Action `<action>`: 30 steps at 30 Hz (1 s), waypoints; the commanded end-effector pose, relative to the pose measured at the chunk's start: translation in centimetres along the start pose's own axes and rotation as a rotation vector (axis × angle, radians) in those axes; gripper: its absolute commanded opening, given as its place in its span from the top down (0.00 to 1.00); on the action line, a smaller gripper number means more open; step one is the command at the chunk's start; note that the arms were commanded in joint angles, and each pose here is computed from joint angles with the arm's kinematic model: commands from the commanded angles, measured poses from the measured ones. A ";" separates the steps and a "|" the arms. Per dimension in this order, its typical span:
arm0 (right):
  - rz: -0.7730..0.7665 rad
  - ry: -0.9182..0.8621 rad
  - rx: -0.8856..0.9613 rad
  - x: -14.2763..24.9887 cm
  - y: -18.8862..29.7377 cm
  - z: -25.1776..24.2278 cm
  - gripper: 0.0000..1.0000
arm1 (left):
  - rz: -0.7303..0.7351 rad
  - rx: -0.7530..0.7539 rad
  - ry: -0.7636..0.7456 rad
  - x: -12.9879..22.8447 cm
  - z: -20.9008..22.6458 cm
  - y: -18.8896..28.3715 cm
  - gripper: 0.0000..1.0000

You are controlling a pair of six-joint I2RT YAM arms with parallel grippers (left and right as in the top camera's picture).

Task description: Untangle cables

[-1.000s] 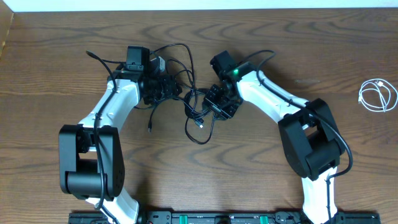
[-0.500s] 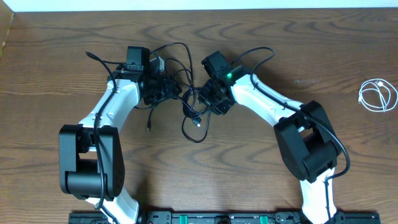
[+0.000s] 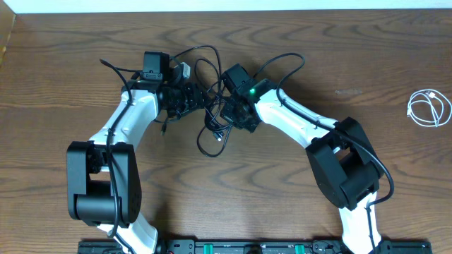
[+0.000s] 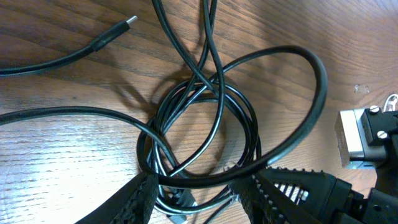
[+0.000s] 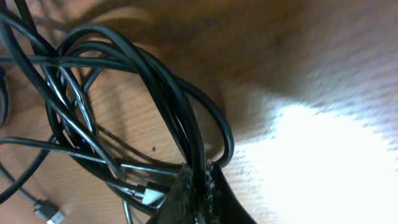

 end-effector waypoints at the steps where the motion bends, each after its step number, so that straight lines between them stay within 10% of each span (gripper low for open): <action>1: -0.092 0.122 0.039 -1.1 -0.2 -0.3 0.99 | 0.016 0.025 0.001 0.3 -0.3 -0.1 0.52; 14: -0.227 0.820 -0.095 -2.6 0.3 3.1 0.99 | -0.035 0.027 0.005 0.9 -2.4 3.6 0.49; 30: -0.238 0.773 -0.120 -2.7 0.4 3.5 0.78 | -0.060 -0.146 0.178 0.7 0.2 2.5 0.66</action>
Point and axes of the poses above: each gripper's point midway between its finger pads, its own y axis back along the fingers, its own z axis along the line the jaws close on, x = y × z, the point moved 7 cm from there along y, back along the fingers, and after that the axes turned 1 degree about -y, right-handed, at the moved point
